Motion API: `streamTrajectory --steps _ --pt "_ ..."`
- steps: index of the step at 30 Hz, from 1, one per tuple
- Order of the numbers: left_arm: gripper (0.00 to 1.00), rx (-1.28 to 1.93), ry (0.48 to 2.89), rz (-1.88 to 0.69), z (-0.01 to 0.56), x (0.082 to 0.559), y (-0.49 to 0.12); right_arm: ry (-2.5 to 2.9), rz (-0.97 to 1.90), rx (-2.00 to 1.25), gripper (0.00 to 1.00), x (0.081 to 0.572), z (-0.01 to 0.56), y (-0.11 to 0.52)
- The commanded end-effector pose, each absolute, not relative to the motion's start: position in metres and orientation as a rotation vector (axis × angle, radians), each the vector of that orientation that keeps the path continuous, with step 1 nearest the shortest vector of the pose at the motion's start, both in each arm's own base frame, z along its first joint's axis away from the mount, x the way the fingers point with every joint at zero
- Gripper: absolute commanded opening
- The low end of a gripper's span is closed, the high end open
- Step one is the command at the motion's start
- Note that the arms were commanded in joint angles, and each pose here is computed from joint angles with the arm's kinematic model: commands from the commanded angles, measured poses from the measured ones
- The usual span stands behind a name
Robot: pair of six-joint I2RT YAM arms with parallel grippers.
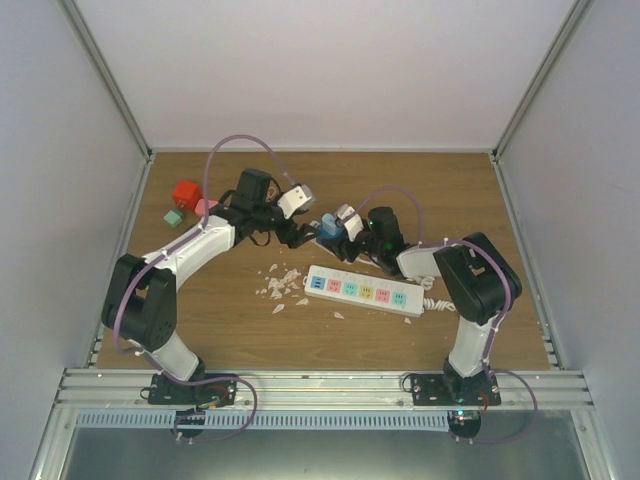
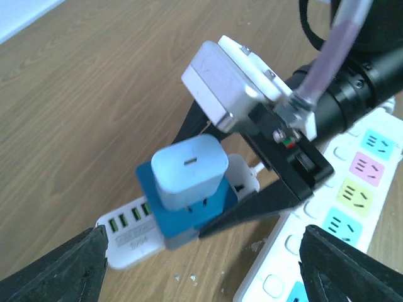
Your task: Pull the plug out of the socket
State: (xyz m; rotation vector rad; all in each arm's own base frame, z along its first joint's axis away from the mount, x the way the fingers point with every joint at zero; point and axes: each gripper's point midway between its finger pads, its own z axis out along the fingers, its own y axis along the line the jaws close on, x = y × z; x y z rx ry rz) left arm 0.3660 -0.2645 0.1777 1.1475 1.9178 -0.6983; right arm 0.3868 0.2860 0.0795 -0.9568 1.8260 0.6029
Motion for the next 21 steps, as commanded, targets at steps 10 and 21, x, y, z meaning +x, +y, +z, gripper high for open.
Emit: streamTrajectory --steps 10,21 --pt "0.73 0.992 1.973 -0.523 0.15 0.385 -0.28 1.729 0.702 -0.94 0.6 0.377 0.085 0.316" --pt "0.62 0.967 2.005 -0.552 0.138 0.396 -0.289 1.74 0.713 -0.955 0.49 0.376 0.077 0.317"
